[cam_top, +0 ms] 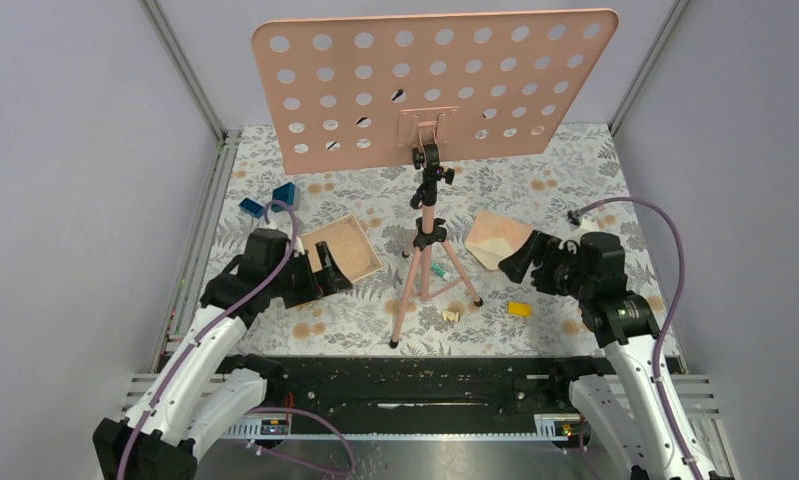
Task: Place the letter into the envelope and seal it
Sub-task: Move the distractor to the center of the board.
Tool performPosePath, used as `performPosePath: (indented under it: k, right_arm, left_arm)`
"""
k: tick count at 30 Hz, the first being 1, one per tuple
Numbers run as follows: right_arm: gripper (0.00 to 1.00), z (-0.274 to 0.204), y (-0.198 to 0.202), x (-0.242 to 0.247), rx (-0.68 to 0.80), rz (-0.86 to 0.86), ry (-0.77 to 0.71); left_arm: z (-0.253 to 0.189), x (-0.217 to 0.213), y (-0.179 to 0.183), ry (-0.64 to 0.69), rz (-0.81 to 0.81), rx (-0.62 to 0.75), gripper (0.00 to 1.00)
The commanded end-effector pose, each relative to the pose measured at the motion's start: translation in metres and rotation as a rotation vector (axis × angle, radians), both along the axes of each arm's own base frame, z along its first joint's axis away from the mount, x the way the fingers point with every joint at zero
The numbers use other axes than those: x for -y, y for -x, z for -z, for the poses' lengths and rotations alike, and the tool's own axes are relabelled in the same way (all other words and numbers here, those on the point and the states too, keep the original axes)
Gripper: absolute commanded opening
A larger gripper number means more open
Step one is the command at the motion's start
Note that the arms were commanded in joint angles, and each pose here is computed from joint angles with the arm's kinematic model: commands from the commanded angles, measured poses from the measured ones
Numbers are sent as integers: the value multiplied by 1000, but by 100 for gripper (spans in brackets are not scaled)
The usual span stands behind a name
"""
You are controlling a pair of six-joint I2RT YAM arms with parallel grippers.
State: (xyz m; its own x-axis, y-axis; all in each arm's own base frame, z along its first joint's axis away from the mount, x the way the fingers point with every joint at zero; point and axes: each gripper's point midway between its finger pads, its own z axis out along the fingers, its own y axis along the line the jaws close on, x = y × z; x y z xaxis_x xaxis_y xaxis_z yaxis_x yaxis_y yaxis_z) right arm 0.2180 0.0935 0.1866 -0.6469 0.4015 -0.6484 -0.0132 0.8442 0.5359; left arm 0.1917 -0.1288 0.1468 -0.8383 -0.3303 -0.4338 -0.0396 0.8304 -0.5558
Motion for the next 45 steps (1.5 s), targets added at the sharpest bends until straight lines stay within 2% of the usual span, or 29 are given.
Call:
performPosePath:
  k: [1,8,14,19,24,30,37,45]
  right_arm:
    - [100,5,30,-35,-19,-199,-83]
    - [99,7,52,-58,-36,-328,-182]
    - [95,10,60,-79,-92,-394,-300]
    - [92,15,59,-84,-124,-393,-328]
    - [92,14,51,-89,-142,-387,-354]
    - [92,14,45,-98,-164,-384,-430]
    - [93,20,40,-94,-164,-355,-393]
    - [95,20,28,-84,-116,-270,-355]
  left_arm:
    - [-1,32,14,74,102,-10,95]
    - [6,55,46,70,263,-27,95]
    - [1,59,41,86,242,7,96]
    - [-10,83,53,201,321,-41,94]
    - [-17,105,68,234,396,-34,93]
    - [-32,125,84,353,477,-16,91]
    - [-44,143,99,460,525,-12,90]
    - [-37,164,103,428,534,5,89]
